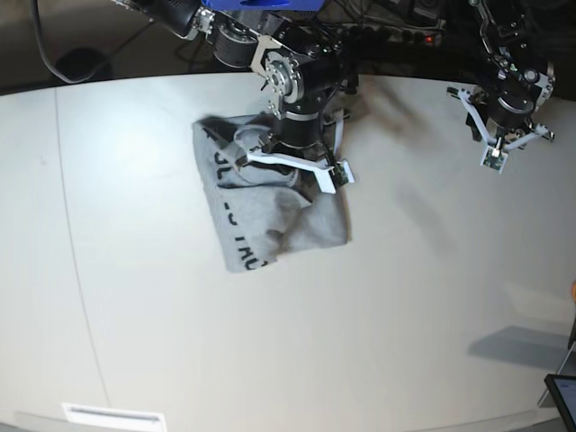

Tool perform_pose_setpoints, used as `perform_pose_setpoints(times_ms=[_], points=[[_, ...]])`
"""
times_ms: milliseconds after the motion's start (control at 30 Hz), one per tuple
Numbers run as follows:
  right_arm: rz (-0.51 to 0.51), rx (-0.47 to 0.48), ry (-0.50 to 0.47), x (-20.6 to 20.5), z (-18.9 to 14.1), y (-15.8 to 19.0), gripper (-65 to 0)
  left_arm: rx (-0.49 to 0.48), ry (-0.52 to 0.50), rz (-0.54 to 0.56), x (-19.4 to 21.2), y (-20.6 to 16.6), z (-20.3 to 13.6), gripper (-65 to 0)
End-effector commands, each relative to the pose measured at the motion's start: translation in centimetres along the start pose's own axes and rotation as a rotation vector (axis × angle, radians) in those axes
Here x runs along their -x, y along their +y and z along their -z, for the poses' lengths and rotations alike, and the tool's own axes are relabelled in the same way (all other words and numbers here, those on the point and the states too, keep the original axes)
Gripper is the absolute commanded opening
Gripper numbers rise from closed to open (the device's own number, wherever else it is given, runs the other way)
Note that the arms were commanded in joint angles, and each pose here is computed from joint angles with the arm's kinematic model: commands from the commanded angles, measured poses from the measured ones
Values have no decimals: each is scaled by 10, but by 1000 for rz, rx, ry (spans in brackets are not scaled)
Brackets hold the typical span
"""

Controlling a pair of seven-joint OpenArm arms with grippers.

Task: Fold the T-shirt properly
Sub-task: 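Release with the left gripper and raise it away from the shirt, then press the right gripper onto the folded shirt and drag it flat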

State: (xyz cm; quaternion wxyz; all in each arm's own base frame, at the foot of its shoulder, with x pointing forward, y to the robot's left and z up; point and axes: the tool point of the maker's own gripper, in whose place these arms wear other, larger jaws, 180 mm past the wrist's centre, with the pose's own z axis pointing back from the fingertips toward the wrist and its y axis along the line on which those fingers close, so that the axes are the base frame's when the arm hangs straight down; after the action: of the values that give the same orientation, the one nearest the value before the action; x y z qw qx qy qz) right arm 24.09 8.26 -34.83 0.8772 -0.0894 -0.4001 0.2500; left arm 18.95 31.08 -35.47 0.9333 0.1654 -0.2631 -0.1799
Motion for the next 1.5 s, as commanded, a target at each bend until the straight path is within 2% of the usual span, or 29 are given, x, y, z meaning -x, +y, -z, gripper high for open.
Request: perform_pose_setpoints(times_ms=[0,100,467,567,700,967,1133,1233,1267,1333,1367,1400,1467], points=[[46,-28,-82,-29,-11,5,-599,-13,-22,-4,-5,5,-1,-447],[39,-94,-92,-34,-17,21,-525,-10,-19,-8,-4,4,0,-447],[75,-118,-146,-50,-29,16,-322,-9,-17,-8,-4,4,0,-447],[118,-192,-146,-54,-37,24,-281,4,1,-19,3,1,5,-447],[134,-278,-132,-54,-44,39,-306,19,19,-37,8,0,12,-447],[124,-291,-127,-55,-44,41,-310,23,24,-40,10,-1,14,-447],[152,-279,-167,-63,-44,38,-310,22,22,-41,9,-1,14,-447],[-38,-310,-85,-42,-33,59,-310,22,22,-41,9,-1,14,-447],[-19,-293,-72,-39,-30,58,-310,22,22,-41,9,-1,14,-447],[103,-216,-77,-41,-24,45,-308,22,22,-41,9,-1,14,-447],[137,-211,-57,-39,-23,44,-306,22,22,-41,9,-1,14,-447],[139,-222,-22,-34,-23,46,-306,22,22,-41,9,-1,14,-447],[184,-196,-21,-34,-23,41,-306,23,21,-42,9,-1,14,-447]])
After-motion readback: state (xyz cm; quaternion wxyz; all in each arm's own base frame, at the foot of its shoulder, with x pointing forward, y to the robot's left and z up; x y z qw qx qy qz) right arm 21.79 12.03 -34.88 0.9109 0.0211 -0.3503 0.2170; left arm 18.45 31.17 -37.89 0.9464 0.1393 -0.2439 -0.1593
